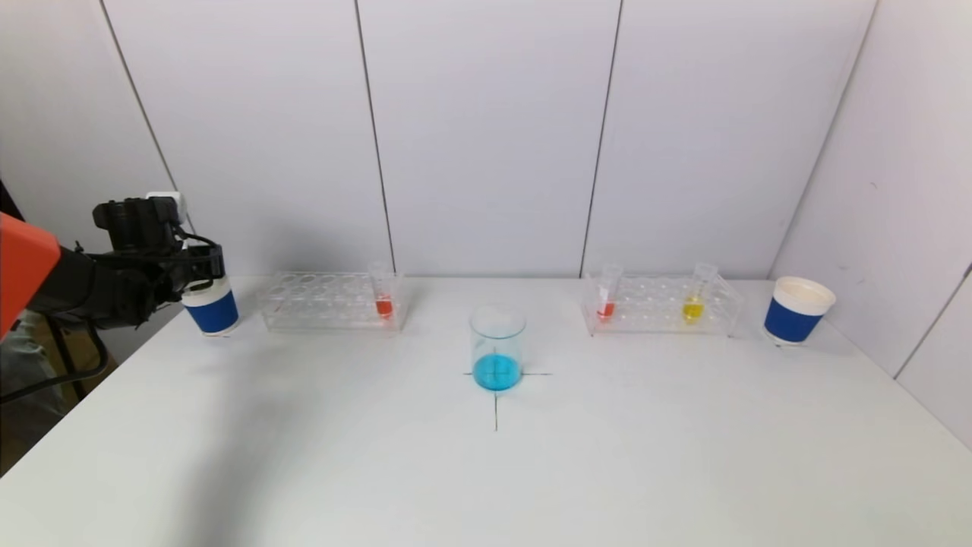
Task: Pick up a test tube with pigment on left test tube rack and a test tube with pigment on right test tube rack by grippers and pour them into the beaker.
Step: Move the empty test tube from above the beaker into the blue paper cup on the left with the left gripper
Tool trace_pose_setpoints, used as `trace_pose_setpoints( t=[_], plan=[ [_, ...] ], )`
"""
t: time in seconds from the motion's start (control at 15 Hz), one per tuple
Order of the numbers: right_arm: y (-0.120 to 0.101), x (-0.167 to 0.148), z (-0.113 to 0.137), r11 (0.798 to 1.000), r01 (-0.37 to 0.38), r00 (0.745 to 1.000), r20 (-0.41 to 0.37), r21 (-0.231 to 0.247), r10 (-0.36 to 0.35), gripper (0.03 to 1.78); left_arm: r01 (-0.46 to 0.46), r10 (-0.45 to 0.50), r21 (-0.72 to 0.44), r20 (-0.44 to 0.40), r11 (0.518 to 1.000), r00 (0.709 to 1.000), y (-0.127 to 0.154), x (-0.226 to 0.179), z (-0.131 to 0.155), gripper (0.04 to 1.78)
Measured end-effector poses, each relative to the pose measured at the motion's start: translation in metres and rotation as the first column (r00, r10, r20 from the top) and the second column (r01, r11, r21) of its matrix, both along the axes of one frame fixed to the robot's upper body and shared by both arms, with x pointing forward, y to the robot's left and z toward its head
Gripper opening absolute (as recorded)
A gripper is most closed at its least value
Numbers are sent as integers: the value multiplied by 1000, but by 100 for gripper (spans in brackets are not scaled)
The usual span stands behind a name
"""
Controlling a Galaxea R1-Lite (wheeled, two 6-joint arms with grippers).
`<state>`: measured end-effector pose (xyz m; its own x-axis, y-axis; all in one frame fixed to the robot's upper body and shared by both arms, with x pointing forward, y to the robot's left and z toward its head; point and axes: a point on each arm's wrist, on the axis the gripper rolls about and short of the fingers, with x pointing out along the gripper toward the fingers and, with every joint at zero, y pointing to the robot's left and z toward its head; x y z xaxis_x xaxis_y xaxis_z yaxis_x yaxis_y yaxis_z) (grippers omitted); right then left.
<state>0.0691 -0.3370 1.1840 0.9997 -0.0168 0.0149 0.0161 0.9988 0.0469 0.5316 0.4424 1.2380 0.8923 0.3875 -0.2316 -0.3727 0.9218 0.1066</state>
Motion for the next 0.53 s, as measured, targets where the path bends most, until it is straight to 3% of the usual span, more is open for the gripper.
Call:
trace_pose_setpoints(
  t=[0.53],
  plan=[
    [0, 0, 0, 1000, 0, 1000, 0, -1, 0, 177, -1, 1, -2, 2, 1000, 1000, 0, 0, 1, 43]
  ],
)
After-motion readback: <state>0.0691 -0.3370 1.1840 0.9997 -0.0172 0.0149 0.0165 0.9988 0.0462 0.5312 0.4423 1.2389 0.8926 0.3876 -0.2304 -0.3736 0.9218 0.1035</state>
